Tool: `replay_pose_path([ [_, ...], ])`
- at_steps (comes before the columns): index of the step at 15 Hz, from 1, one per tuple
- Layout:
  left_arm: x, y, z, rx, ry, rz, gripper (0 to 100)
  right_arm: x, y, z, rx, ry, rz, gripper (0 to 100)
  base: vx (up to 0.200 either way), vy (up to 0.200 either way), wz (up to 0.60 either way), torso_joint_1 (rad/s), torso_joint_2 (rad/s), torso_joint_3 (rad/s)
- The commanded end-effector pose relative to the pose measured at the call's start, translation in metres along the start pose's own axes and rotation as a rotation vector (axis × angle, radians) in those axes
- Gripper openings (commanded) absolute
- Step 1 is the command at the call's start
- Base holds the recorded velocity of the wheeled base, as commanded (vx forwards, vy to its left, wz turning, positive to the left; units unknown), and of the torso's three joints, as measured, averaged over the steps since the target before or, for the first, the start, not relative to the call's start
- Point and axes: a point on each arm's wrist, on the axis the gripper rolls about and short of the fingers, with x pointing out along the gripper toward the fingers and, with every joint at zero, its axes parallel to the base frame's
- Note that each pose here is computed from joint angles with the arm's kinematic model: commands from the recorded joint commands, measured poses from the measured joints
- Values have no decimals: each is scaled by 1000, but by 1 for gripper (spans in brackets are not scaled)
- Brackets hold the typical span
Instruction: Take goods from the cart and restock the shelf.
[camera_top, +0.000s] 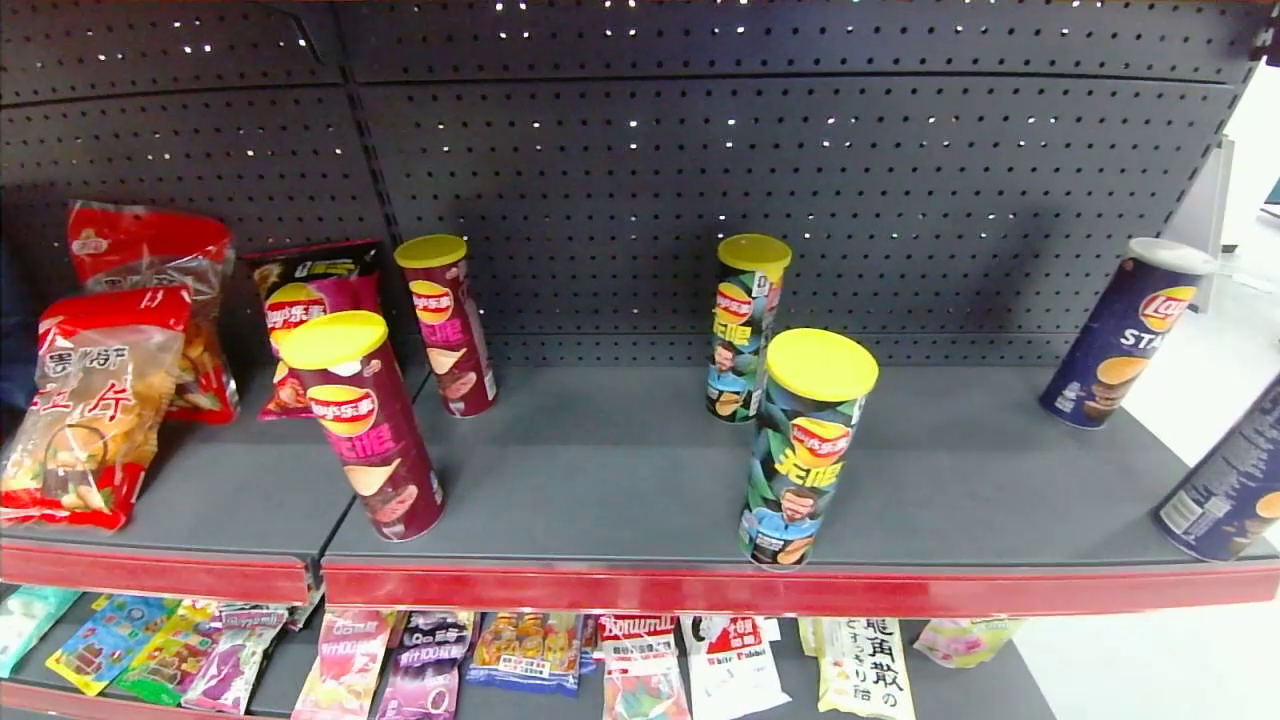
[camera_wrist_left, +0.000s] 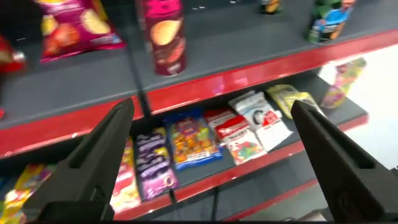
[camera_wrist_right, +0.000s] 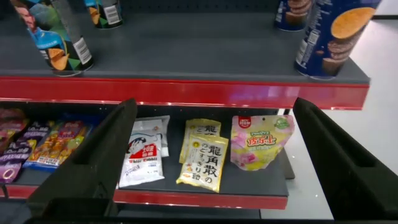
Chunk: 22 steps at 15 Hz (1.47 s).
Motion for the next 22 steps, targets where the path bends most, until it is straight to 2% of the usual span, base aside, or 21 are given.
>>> replay_pose_path([
  [1, 0, 1, 1, -1, 1, 27, 100, 0, 0, 0, -1, 0, 2, 100, 0, 0, 0, 0, 0, 0],
  [5, 3, 2, -8, -2, 33, 101, 100, 0, 0, 0, 1, 0, 2, 100, 0, 0, 0, 0, 0, 0],
  [6, 3, 3, -13, -24, 33, 218, 100, 0, 0, 0, 4, 0, 2, 100, 0, 0, 0, 0, 0, 0],
  [7, 3, 2, -10, -57, 39, 286, 100, 0, 0, 0, 5, 1, 2, 100, 0, 0, 0, 0, 0, 0],
  [9, 8, -1, -7, -93, 84, 424, 100, 0, 0, 0, 1, 0, 2, 100, 0, 0, 0, 0, 0, 0],
  [11, 9, -2, -26, -105, 101, 510, 100, 0, 0, 0, 2, 1, 2, 100, 0, 0, 0, 0, 0, 0],
  [12, 10, 0, -29, -102, 105, 594, 100, 0, 0, 0, 4, 0, 2, 100, 0, 0, 0, 0, 0, 0],
  [13, 11, 1, -30, -103, 86, 626, 100, 0, 0, 0, 4, 0, 2, 100, 0, 0, 0, 0, 0, 0],
  [14, 15, 0, -32, -114, 50, 556, 100, 0, 0, 0, 4, 0, 2, 100, 0, 0, 0, 0, 0, 0],
  [16, 22, -5, -34, -103, -30, 261, 100, 0, 0, 0, 4, 0, 2, 100, 0, 0, 0, 0, 0, 0],
  [17, 22, -6, -38, -74, 17, 219, 100, 0, 0, 0, 4, 0, 2, 100, 0, 0, 0, 0, 0, 0],
  [19, 22, -6, -40, -53, 32, 209, 100, 0, 0, 0, 4, 0, 2, 100, 0, 0, 0, 0, 0, 0],
  [20, 22, -6, -39, -61, 30, 214, 100, 0, 0, 0, 4, 0, 2, 100, 0, 0, 0, 0, 0, 0],
  [22, 22, -6, -40, -57, 32, 217, 100, 0, 0, 0, 4, 0, 2, 100, 0, 0, 0, 0, 0, 0],
])
